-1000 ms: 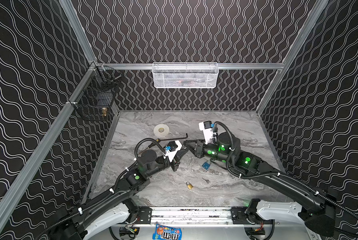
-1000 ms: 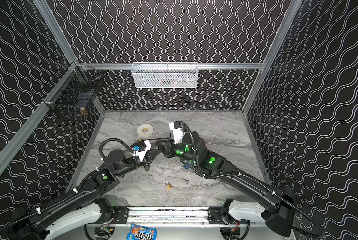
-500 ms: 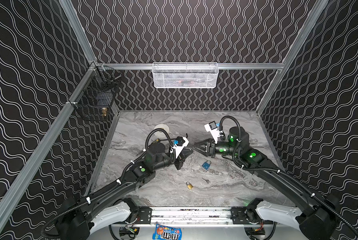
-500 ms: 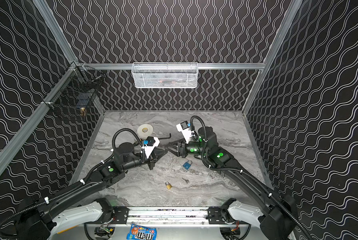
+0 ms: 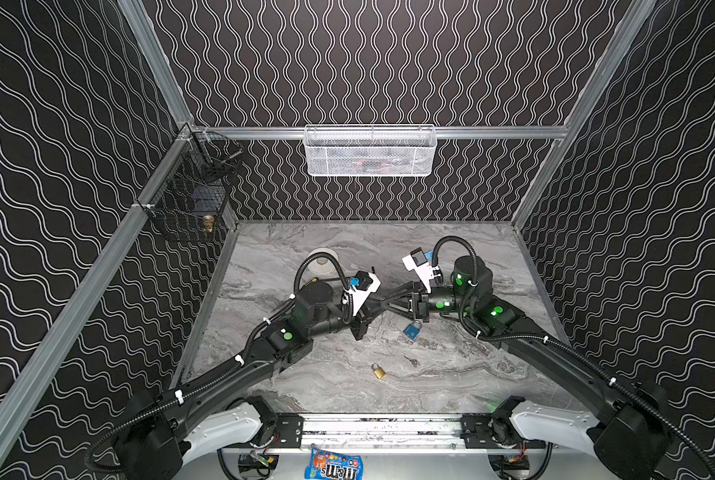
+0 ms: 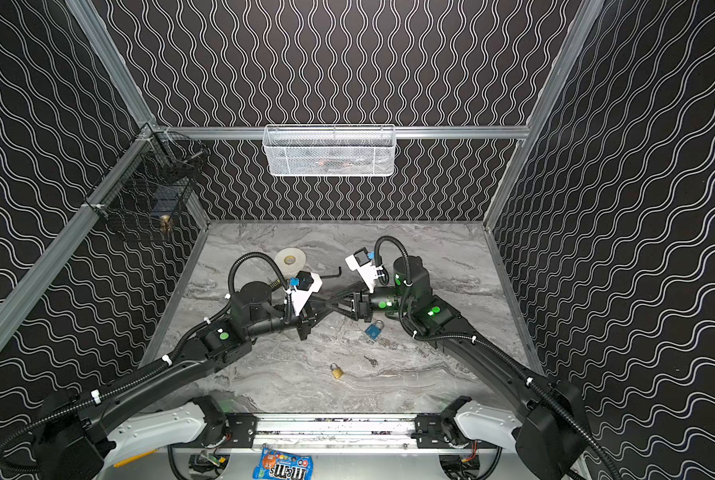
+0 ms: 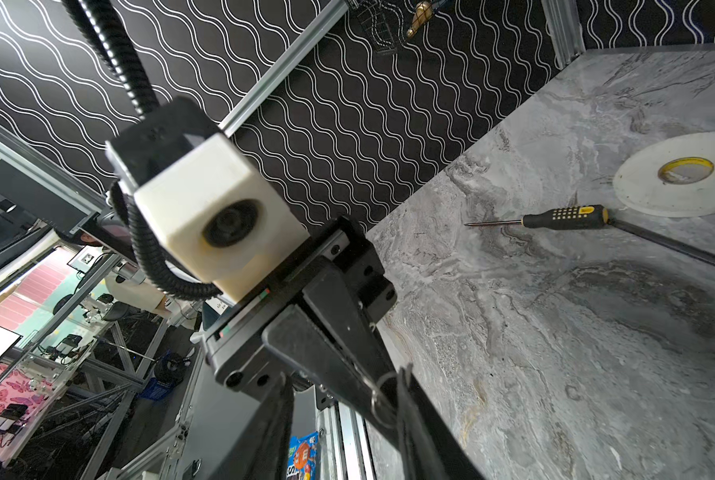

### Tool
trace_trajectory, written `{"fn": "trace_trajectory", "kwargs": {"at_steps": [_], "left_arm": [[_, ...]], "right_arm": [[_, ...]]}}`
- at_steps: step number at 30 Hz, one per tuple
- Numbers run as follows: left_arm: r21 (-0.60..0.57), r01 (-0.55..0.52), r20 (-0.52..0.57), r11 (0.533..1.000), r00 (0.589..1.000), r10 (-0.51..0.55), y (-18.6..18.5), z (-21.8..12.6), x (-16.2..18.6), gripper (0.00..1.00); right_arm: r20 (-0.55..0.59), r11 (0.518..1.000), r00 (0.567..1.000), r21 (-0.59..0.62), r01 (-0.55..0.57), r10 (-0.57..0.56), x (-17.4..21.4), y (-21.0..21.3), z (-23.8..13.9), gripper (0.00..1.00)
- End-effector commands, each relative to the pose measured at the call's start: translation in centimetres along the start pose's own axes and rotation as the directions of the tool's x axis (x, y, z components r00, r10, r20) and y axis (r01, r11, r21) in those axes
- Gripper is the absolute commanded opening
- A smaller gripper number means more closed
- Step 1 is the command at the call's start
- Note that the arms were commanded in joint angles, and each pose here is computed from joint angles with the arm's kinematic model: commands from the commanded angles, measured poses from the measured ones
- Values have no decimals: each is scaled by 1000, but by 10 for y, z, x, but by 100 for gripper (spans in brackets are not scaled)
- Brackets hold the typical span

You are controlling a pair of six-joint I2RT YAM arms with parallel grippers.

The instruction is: Unlock with the key

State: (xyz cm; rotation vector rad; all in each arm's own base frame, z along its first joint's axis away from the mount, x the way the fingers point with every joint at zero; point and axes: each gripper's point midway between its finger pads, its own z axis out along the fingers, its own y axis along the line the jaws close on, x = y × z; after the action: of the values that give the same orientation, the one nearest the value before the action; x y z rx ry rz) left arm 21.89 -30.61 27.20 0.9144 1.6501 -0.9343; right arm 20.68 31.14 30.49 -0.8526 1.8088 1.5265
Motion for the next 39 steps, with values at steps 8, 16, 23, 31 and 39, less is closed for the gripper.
{"fn": "trace_trajectory", "kwargs": {"at_steps": [8,16,23,31,39], "left_arm": [[29,-12,13,1000,1000,11,-5,0,-7,0],[35,-12,4,999,1000,12,-5,2,-6,0],[25,-13,4,1000,1000,13,-3,3,-6,0],[28,-14,0,999,1000,14,-3,5,-7,0],[23,-12,0,1000,1000,12,-2,4,-7,0]], "right_arm": [[17,998,998,30,63,-64,-7,-8,3,32],[0,997,998,53,64,-64,-3,-16,5,25],[2,993,997,95,71,-72,-1,-24,3,30],[-6,990,996,111,86,-86,2,-31,5,22],[1,988,996,126,90,-91,2,-35,1,11]]}}
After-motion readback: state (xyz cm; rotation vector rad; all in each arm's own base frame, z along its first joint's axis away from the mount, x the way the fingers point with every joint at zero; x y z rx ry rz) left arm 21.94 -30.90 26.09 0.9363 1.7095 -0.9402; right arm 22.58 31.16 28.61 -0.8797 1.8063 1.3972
